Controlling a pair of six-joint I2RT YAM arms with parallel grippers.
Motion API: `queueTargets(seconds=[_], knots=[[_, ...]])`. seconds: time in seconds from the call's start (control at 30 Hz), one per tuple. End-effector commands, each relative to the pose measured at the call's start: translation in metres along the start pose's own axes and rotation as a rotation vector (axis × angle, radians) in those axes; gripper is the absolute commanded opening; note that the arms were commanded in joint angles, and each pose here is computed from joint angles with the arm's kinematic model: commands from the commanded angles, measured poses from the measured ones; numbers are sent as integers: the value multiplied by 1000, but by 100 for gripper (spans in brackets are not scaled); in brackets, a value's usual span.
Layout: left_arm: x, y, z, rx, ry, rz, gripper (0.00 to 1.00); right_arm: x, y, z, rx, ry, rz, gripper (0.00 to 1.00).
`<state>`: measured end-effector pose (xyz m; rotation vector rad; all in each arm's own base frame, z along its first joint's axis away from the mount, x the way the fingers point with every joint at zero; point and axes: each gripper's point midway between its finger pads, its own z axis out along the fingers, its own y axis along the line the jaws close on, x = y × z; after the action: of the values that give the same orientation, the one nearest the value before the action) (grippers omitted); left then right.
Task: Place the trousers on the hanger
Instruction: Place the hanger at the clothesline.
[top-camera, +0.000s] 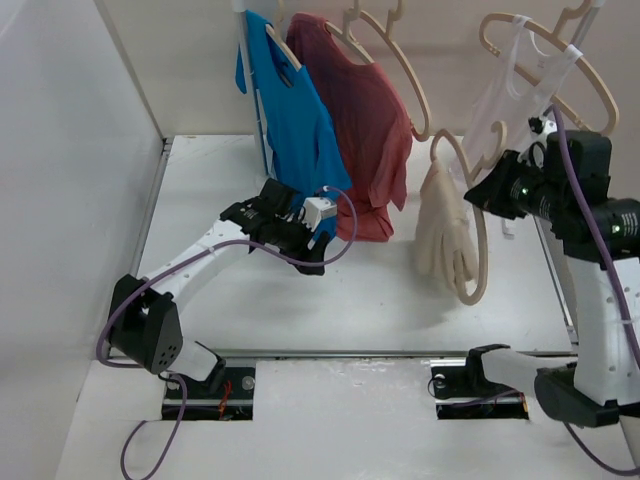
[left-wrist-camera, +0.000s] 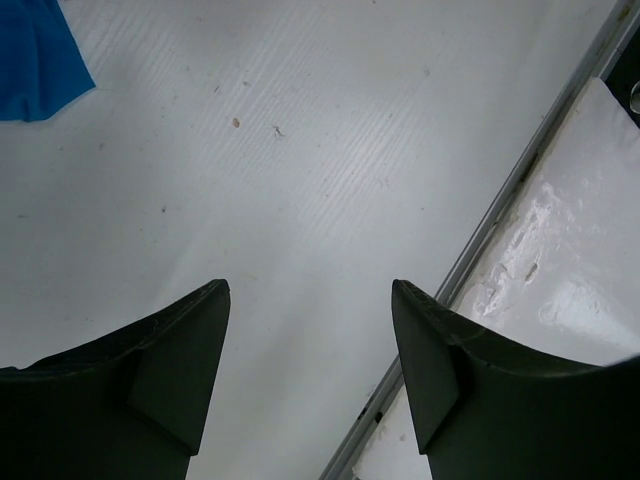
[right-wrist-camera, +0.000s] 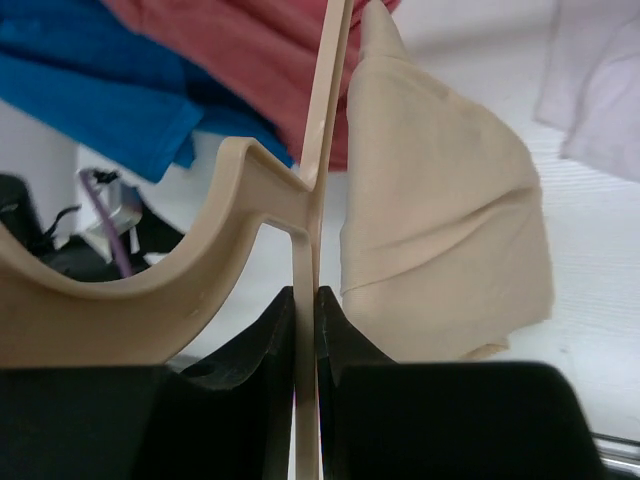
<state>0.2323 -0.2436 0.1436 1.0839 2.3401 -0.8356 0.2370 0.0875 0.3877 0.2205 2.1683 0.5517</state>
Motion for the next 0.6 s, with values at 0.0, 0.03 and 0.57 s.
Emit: queueTargets(seconds=[0.0, 0.03, 0.57], knots=[[-21, -7, -18, -17, -86, 42, 62, -24, -21, -13, 161, -47, -59, 0], [-21, -3, -20, -23, -90, 35, 62, -30, -21, -15, 177, -61, -60, 0], [-16, 11, -37, -87, -160, -17, 62, -174, 8, 19, 176, -445, -356, 0]])
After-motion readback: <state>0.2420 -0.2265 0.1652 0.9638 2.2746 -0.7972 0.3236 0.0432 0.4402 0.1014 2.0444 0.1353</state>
